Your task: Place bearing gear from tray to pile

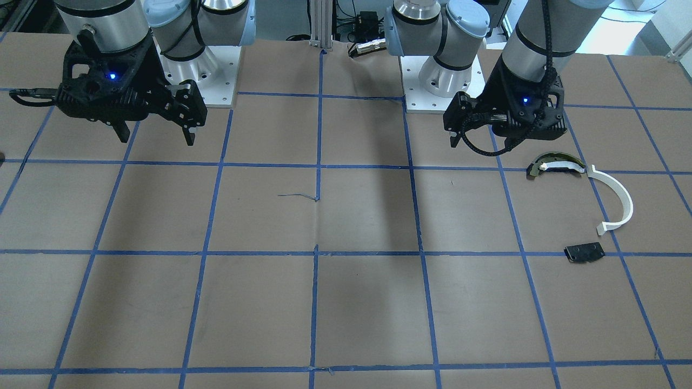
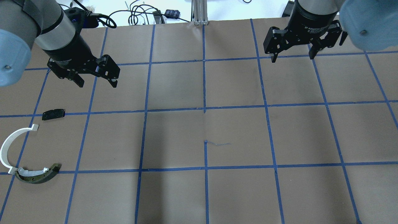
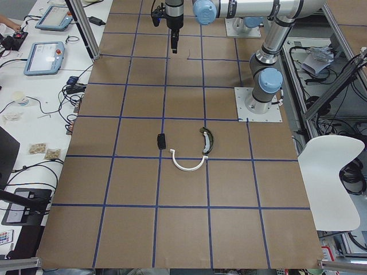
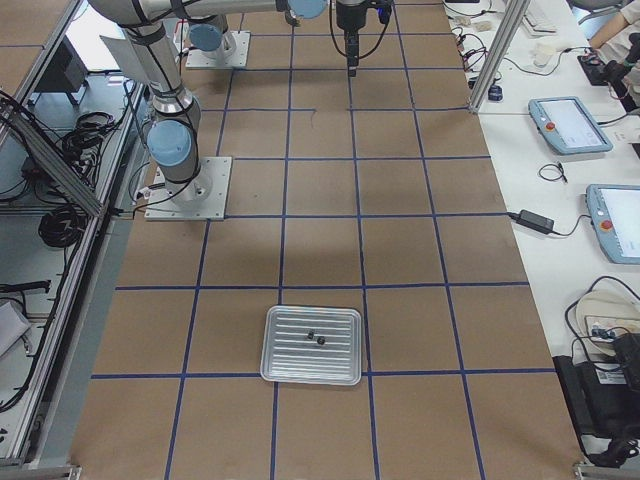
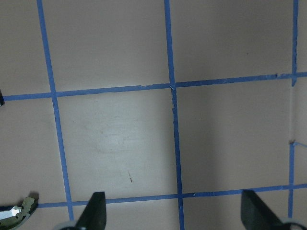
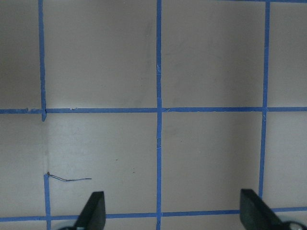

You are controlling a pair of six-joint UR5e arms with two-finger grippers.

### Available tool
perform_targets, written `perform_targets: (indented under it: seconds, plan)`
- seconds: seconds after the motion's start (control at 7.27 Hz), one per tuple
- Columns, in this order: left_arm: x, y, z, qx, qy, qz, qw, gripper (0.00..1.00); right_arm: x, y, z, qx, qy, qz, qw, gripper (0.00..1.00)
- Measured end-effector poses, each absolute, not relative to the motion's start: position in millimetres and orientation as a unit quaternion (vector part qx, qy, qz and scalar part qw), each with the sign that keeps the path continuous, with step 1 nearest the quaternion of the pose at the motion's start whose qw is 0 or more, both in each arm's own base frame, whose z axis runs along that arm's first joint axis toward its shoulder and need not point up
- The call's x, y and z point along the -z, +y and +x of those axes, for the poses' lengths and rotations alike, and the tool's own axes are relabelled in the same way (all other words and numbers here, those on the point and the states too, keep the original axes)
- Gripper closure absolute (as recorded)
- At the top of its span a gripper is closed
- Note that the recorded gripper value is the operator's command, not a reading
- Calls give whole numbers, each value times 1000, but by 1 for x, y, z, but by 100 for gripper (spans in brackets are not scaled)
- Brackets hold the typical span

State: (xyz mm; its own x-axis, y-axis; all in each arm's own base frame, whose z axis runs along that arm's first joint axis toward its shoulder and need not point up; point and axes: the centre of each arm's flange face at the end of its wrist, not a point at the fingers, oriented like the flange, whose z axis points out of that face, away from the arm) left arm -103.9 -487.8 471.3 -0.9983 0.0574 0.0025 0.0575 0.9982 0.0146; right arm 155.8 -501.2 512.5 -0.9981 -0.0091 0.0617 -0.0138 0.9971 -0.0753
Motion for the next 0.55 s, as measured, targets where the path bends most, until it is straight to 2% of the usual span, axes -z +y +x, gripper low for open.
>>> perform_targets:
  seconds: [0.28, 0.55]
  plan:
    - [-469, -488, -103, 10, -1000, -27, 0, 0, -514, -505, 142, -39, -999, 9, 36, 0]
    - [-471, -491, -103, 5, -1000, -27, 1, 0, -515, -511, 81, -17, -996, 57, 64, 0]
